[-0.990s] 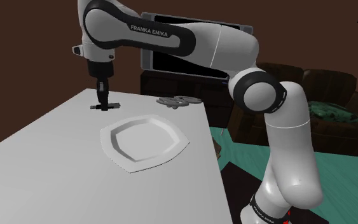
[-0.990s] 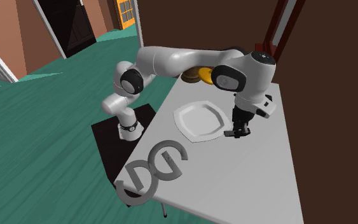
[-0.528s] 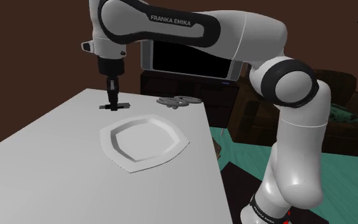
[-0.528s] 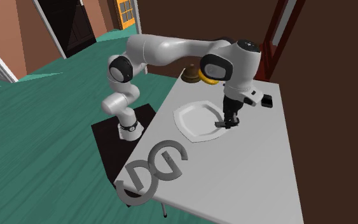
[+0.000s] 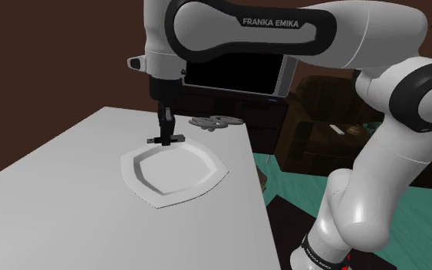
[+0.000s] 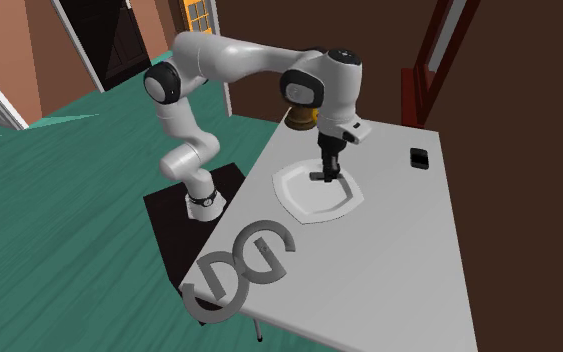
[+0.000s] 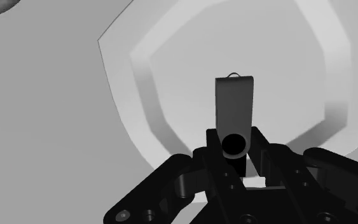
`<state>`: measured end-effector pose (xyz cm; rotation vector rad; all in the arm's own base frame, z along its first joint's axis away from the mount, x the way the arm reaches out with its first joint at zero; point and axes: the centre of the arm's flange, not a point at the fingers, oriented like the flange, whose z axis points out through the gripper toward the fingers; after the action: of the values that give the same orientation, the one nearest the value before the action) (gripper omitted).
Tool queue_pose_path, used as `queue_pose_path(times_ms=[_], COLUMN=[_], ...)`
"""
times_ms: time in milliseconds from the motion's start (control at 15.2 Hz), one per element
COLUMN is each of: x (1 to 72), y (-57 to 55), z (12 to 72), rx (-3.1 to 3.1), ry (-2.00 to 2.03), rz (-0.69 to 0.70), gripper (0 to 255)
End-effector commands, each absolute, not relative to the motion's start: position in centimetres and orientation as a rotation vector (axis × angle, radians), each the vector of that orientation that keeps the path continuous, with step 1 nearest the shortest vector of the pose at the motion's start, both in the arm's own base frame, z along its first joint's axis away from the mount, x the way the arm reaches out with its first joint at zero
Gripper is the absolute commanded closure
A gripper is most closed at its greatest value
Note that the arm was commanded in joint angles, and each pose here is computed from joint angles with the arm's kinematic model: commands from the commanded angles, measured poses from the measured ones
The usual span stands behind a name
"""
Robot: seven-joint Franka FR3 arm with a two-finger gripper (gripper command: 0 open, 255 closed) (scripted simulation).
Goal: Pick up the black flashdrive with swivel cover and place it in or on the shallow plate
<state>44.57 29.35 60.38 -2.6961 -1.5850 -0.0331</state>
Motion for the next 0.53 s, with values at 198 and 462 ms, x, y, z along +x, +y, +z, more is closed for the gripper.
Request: queue_pose_path(times_ms=[198, 462], x=[41.5, 41.5], y=[28.5, 28.5], z=[59.2, 57.1], rx=[-2.697, -2.697], ry=[-1.584, -1.584], rz=[-0.032, -0.032], gripper=[255, 255])
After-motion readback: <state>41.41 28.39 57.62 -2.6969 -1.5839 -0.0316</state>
